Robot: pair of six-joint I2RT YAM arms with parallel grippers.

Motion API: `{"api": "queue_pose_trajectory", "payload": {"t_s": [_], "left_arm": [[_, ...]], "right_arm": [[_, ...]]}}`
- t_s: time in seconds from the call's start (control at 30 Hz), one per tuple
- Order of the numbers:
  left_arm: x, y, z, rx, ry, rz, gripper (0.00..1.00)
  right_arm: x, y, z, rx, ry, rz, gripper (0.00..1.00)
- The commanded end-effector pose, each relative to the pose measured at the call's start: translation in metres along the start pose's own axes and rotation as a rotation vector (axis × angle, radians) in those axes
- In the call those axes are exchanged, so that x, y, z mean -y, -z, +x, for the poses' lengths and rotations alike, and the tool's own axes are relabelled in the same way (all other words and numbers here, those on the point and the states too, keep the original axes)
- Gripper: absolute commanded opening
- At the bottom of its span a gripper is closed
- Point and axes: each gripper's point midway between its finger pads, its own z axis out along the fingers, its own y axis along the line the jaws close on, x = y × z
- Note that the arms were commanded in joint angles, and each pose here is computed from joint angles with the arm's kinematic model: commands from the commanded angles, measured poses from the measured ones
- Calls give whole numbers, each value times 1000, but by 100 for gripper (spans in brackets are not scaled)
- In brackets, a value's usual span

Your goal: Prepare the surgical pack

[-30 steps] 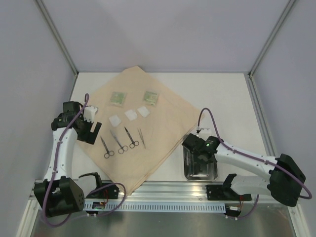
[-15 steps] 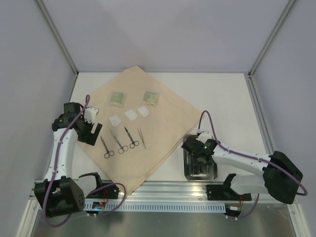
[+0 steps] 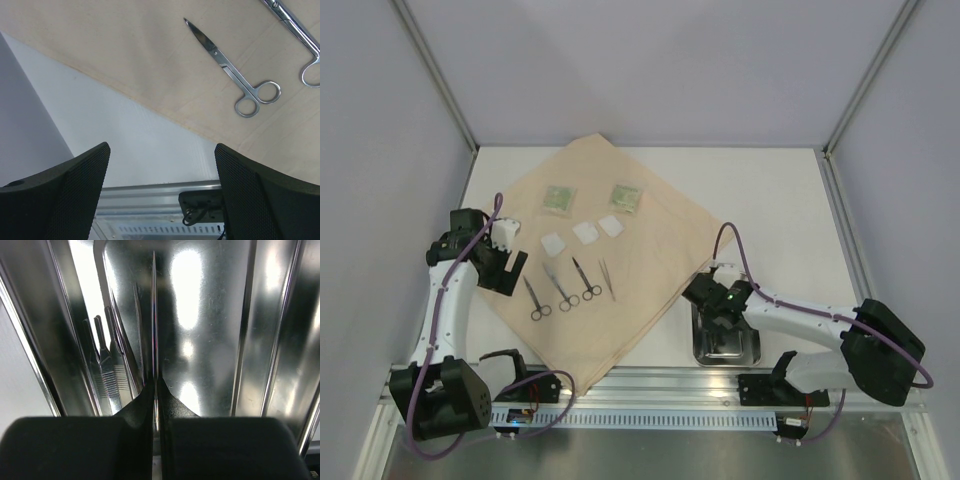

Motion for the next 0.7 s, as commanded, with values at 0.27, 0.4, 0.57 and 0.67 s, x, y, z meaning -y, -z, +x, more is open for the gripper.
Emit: {"api": "queue_pose_trajectory", "payload": {"t_s": [0.27, 0.4, 0.57, 0.67], "left_arm": [[-3, 2, -3, 23, -12, -13, 95], [-3, 3, -2, 21, -15, -12, 95], [-3, 4, -2, 22, -20, -12, 95], [-5, 3, -2, 15, -18, -19, 95]], "right_arm": [[-6, 2, -3, 14, 0, -33, 16], [-5, 8, -6, 12, 19, -23, 19], [-9, 30, -22, 53, 29, -59, 20], [-24, 54, -43, 100, 30, -127, 22]]}}
